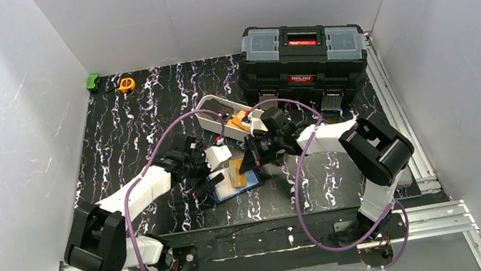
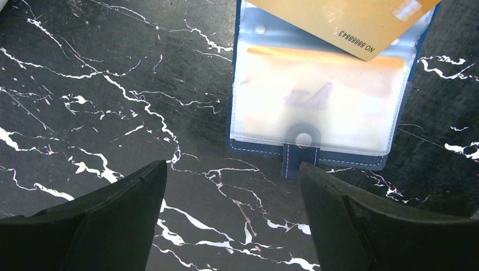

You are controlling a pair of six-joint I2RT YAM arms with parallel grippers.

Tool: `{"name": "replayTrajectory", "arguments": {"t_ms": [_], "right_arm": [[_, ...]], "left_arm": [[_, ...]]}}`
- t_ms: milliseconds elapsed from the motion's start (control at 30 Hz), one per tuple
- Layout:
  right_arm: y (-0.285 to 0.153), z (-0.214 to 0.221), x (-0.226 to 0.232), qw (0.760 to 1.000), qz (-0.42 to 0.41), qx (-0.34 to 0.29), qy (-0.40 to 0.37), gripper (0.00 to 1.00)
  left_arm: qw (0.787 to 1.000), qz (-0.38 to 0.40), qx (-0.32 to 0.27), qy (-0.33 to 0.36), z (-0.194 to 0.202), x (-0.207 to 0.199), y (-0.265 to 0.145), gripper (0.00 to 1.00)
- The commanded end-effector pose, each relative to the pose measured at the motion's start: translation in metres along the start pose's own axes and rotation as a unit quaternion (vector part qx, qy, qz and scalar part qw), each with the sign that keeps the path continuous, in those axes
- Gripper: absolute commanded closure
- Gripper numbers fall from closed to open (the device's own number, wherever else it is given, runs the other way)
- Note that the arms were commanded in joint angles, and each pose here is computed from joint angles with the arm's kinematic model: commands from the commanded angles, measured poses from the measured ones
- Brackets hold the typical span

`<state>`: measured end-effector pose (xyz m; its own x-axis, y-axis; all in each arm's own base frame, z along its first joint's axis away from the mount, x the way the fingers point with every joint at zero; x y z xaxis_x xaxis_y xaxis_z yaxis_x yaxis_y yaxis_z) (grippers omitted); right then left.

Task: Put the credit cards into the card holder
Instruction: Insert the credit card into the card holder.

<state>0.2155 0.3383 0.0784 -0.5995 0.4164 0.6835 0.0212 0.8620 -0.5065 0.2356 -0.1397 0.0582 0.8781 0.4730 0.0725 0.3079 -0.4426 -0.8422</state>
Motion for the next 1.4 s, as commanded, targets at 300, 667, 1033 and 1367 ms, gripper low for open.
{"name": "replayTrajectory", "arguments": {"t_ms": [300, 667, 1033, 1367], "right_arm": [[0.003, -0.003, -0.002, 1.0, -0.009, -0.013, -0.016, 0.99], [0.004, 0.003, -0.008, 1.0, 0.002, -0.004, -0.018, 0.99], [0.007, 0.012, -0.018, 1.0, 0.015, 0.022, -0.013, 0.99], [0.006, 0.009, -0.015, 1.0, 0.017, 0.014, -0.016, 0.99]], "left_arm": [[1.0, 0.004, 0.0, -0.02, -0.007, -0.005, -0.025, 0.15], [0.998, 0.06, 0.007, -0.019, -0.016, -0.017, -0.028, 0.14], [0.993, 0.111, -0.017, 0.031, -0.02, -0.027, -0.016, 0.14], [0.993, 0.106, 0.027, 0.046, -0.001, -0.024, -0.007, 0.2]]}}
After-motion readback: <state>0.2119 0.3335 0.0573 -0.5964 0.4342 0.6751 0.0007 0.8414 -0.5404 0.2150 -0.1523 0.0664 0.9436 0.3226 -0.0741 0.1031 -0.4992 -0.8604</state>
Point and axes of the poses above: each gripper's point midway between its finger pads, its own y axis out along the fingers, its own x axis along the line the jaws close on, z = x × y, the point moved 2 cm from there along -y, back along the fingers, and after that the axes turned 10 degrees about -y, right-handed, at the moved point
